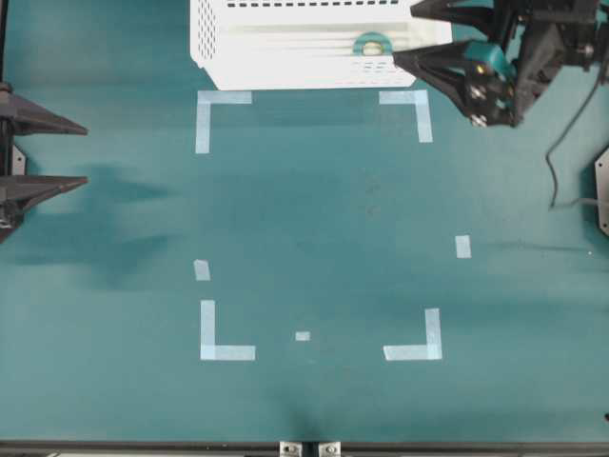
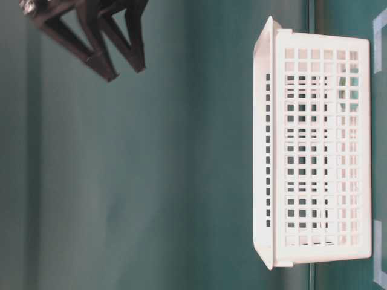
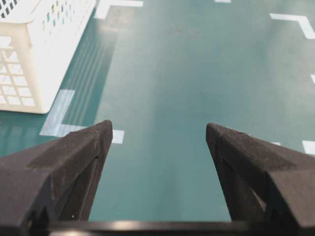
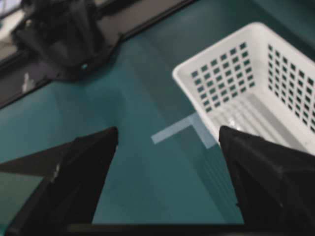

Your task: Put the tape into the white basket.

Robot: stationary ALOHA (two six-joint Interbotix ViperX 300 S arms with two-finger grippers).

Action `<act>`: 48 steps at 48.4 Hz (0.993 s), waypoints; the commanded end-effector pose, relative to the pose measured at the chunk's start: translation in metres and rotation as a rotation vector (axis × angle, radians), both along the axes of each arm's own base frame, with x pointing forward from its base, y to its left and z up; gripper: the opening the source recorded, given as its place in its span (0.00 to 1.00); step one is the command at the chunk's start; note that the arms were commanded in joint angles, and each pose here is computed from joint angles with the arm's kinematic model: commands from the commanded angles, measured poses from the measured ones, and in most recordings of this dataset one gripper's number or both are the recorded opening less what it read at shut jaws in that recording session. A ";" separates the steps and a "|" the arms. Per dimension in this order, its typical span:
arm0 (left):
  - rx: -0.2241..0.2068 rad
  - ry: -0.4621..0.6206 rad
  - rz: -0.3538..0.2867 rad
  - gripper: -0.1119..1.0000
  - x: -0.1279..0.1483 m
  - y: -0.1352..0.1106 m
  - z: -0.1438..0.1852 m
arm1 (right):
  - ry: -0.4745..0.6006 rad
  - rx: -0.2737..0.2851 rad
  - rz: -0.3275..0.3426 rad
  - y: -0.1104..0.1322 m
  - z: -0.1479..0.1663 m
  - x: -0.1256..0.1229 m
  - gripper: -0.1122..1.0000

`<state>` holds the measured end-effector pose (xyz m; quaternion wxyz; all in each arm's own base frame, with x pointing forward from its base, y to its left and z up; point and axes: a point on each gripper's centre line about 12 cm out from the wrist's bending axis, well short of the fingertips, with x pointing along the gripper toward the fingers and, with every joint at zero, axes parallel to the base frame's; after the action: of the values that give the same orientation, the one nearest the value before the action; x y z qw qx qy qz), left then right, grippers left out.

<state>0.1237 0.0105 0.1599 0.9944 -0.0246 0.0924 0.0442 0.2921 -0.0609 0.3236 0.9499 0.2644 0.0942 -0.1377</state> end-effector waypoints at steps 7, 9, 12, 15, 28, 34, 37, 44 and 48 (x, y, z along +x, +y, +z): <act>0.002 -0.009 0.005 0.39 0.001 0.001 0.005 | -0.082 -0.149 0.092 0.016 0.009 -0.021 0.95; 0.004 -0.009 0.004 0.39 0.001 0.001 0.005 | -0.087 -0.162 0.095 0.018 0.007 -0.028 0.95; 0.004 -0.010 0.004 0.39 0.001 0.001 0.005 | -0.093 -0.175 0.100 0.020 0.004 -0.038 0.95; 0.002 -0.011 0.005 0.39 0.001 0.001 0.005 | -0.110 -0.192 0.108 0.024 0.002 -0.050 0.95; 0.002 -0.009 0.005 0.39 0.001 0.001 0.005 | -0.149 -0.242 0.123 0.033 -0.012 -0.091 0.95; 0.002 -0.009 0.005 0.39 0.001 0.001 0.005 | -0.139 -0.246 0.147 0.037 -0.025 -0.096 0.95; 0.004 -0.010 0.004 0.39 0.001 0.001 0.005 | -0.145 -0.260 0.171 0.042 -0.027 -0.098 0.95; 0.004 -0.012 0.004 0.39 0.001 0.001 0.005 | -0.160 -0.294 0.231 0.053 -0.031 -0.104 0.95; 0.002 -0.011 0.005 0.39 0.001 0.001 0.005 | -0.163 -0.302 0.253 0.057 -0.035 -0.108 0.95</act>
<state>0.1237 0.0105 0.1599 0.9944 -0.0239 0.0925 0.0442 0.1852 -0.0077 0.2859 0.9919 0.1204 0.0350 -0.0199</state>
